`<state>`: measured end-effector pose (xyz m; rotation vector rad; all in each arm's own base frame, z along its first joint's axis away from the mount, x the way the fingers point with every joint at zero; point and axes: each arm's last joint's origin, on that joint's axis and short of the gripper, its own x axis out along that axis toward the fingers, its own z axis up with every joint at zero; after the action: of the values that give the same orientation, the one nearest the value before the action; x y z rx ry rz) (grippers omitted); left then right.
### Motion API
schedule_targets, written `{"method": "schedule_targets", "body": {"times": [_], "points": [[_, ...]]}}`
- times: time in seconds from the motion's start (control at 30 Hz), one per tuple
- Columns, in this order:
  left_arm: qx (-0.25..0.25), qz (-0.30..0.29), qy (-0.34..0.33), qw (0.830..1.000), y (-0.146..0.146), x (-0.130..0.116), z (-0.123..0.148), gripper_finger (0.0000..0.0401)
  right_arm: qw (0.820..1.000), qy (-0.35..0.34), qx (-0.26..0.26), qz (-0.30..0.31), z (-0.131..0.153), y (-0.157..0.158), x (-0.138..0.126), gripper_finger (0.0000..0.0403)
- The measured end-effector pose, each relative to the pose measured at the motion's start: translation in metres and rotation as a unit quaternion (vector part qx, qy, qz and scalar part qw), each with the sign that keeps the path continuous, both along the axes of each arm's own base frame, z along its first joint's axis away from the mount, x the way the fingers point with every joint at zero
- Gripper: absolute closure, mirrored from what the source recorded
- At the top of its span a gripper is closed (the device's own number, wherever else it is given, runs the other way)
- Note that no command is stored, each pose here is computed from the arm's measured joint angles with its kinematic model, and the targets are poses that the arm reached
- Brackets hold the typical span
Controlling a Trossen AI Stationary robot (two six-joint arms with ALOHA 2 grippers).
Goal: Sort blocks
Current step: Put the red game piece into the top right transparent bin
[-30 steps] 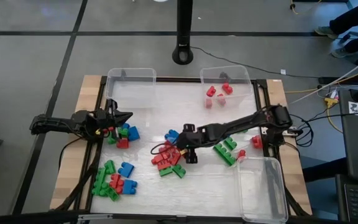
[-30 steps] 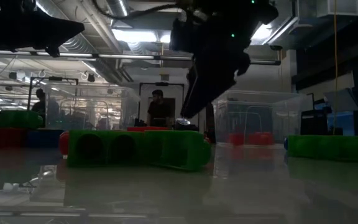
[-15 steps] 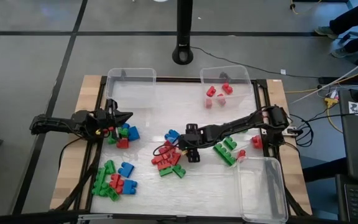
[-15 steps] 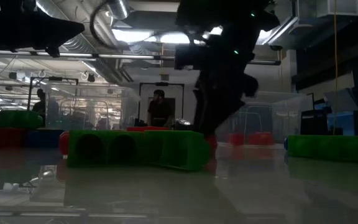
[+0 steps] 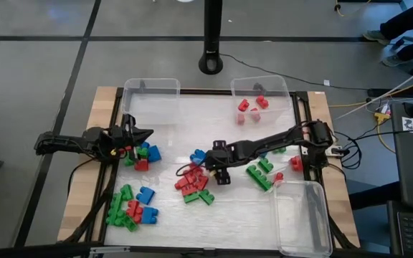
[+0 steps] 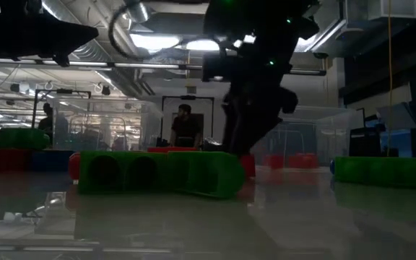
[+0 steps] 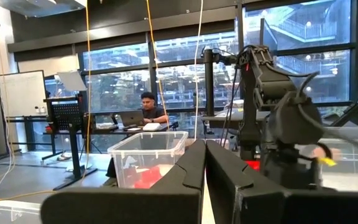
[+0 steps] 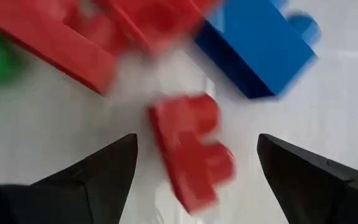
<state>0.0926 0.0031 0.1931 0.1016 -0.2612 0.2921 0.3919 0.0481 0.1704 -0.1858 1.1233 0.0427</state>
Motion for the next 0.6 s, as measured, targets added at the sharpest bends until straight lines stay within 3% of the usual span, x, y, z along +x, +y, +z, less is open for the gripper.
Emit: {"method": "schedule_targets", "body": {"times": [0.33, 0.47, 0.6], "points": [[0.010, 0.003, 0.013, 1.000, 0.000, 0.001, -0.002, 0.0397, 1.000, 0.019, 0.014, 0.005, -0.027, -0.004, 0.009, 0.0082], [0.010, 0.004, 0.013, 1.000, 0.000, 0.001, -0.002, 0.0397, 1.000, 0.019, 0.018, 0.017, -0.030, -0.003, 0.010, 0.0133], [0.010, 0.004, 0.013, 1.000, 0.000, 0.001, -0.002, 0.0397, 0.999, 0.021, 0.017, 0.019, -0.031, -0.003, 0.010, 0.0209]]}}
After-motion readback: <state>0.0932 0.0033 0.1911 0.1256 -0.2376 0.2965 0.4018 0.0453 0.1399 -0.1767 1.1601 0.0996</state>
